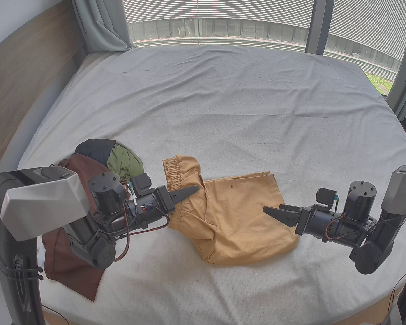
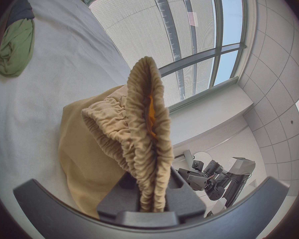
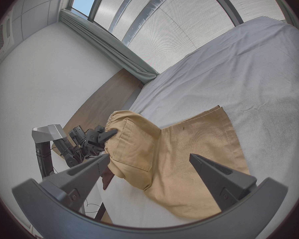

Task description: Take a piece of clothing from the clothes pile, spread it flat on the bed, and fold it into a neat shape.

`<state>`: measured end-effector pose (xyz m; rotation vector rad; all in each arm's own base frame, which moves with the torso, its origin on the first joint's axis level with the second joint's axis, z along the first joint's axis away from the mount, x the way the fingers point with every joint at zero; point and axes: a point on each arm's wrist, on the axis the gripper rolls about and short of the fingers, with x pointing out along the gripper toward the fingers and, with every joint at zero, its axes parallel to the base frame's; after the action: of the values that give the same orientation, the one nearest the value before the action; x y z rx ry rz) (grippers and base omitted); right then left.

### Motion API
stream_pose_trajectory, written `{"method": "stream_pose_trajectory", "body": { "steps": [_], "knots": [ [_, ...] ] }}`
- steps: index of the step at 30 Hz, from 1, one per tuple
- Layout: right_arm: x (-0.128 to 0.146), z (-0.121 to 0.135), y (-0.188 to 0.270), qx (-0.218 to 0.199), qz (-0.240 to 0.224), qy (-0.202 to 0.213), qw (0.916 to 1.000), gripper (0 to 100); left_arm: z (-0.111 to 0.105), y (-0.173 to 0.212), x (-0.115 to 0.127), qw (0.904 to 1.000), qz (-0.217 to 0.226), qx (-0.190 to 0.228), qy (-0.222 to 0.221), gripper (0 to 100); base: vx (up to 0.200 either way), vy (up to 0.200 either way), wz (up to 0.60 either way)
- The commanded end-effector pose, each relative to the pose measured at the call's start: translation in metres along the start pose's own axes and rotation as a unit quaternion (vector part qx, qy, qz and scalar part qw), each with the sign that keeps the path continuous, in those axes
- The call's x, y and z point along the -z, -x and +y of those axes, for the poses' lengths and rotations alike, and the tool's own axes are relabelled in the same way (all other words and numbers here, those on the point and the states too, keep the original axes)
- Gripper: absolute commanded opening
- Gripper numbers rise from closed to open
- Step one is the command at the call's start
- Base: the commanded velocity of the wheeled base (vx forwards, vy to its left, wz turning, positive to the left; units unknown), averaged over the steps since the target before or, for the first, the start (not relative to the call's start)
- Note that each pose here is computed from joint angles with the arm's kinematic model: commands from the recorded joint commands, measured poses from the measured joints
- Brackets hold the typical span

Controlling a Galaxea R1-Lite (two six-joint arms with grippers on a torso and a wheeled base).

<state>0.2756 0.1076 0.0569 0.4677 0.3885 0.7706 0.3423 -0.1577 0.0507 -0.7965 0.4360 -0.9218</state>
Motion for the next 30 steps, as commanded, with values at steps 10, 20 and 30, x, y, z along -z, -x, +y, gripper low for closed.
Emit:
{"method": "stream_pose_trajectory", "body": {
  "steps": [10, 20, 30],
  "knots": [
    [-0.016, -0.016, 0.009, 0.023, -0.032, 0.003, 0.9992, 100, 0.004, -0.036, 0.020, 0.9996, 0.011, 0.023, 0.016, 0, 0.000, 0.000, 0.00],
    [-0.023, -0.023, 0.010, 0.031, -0.046, 0.003, 0.9984, 100, -0.001, -0.068, 0.043, 0.9957, 0.037, 0.057, 0.064, 0, 0.000, 0.000, 0.00],
    [-0.030, -0.027, 0.009, 0.033, -0.059, 0.006, 0.9977, 100, 0.009, -0.088, 0.064, 0.9938, 0.056, 0.069, 0.066, 0, 0.000, 0.000, 0.00]
  ]
}}
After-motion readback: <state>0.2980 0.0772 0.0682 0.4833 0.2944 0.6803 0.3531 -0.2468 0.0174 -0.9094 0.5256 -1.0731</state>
